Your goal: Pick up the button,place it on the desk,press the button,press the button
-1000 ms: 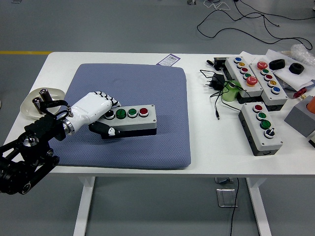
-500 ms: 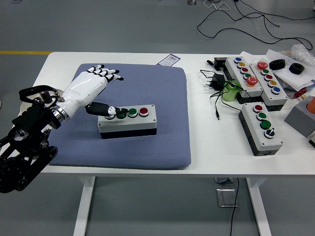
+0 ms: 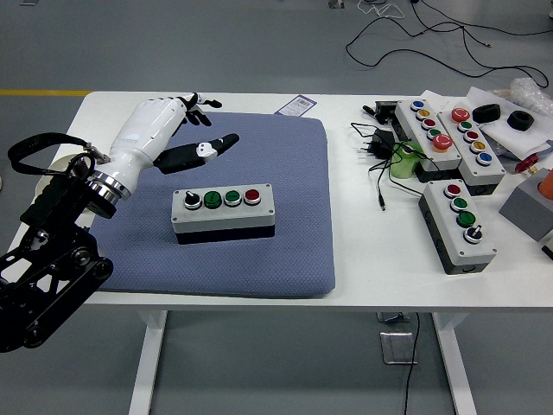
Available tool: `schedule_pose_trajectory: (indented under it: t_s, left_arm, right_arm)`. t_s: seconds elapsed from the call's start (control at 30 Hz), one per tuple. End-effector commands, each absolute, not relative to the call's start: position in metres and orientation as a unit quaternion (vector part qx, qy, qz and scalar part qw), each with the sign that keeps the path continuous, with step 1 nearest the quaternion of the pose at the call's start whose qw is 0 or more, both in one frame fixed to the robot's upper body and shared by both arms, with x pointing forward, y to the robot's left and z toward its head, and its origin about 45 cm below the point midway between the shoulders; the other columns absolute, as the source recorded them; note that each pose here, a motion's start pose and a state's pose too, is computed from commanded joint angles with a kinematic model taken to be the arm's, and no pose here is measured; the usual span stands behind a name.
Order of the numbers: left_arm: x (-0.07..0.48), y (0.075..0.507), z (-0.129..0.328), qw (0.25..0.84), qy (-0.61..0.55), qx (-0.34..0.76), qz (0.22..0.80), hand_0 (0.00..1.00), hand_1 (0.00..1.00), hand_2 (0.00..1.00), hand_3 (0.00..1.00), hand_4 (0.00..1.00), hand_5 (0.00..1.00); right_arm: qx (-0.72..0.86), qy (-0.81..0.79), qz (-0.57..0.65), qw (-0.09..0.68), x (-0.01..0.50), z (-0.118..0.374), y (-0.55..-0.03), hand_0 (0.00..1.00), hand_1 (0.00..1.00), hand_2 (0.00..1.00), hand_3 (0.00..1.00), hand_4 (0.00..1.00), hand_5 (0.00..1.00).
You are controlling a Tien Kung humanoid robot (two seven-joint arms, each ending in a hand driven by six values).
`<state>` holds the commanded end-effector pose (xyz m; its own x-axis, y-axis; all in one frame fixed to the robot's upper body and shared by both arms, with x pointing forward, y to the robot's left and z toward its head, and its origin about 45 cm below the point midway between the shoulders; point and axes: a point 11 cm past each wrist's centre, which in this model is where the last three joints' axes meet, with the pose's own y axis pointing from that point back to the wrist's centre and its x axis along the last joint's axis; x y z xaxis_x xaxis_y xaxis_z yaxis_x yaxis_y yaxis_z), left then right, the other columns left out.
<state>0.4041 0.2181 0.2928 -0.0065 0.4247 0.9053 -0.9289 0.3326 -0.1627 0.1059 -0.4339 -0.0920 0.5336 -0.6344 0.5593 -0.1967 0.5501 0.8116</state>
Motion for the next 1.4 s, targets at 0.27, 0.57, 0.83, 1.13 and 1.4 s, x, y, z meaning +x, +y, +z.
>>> schedule_pose_trajectory:
  t_s: [0.27, 0.57, 0.83, 1.13, 1.4]
  left_arm:
    - [0.397, 0.206, 0.273, 0.684, -0.465, 0.316, 0.465, 0.002, 0.002, 0.002, 0.604, 0.724, 0.998]
    - [0.393, 0.199, 0.258, 0.695, -0.463, 0.351, 0.424, 0.002, 0.002, 0.002, 0.601, 0.720, 0.998]
    - [0.395, 0.202, 0.247, 0.693, -0.458, 0.370, 0.417, 0.002, 0.002, 0.002, 0.600, 0.717, 0.994]
    - [0.395, 0.203, 0.236, 0.695, -0.452, 0.383, 0.408, 0.002, 0.002, 0.002, 0.600, 0.704, 0.964]
    - [0.394, 0.202, 0.232, 0.694, -0.452, 0.383, 0.410, 0.002, 0.002, 0.002, 0.600, 0.699, 0.952]
  right_arm:
    - [0.452, -0.460, -0.146, 0.751, 0.104, -0.092, -0.434, 0.672, 0.645, 0.691, 0.636, 0.314, 0.191]
    - [0.453, -0.462, -0.145, 0.748, 0.108, -0.092, -0.433, 0.672, 0.645, 0.691, 0.636, 0.314, 0.191]
    - [0.453, -0.463, -0.144, 0.748, 0.109, -0.091, -0.434, 0.672, 0.645, 0.691, 0.636, 0.314, 0.191]
    - [0.452, -0.464, -0.143, 0.749, 0.109, -0.091, -0.435, 0.672, 0.646, 0.691, 0.636, 0.314, 0.191]
    - [0.451, -0.464, -0.142, 0.749, 0.110, -0.091, -0.435, 0.672, 0.646, 0.691, 0.636, 0.314, 0.191]
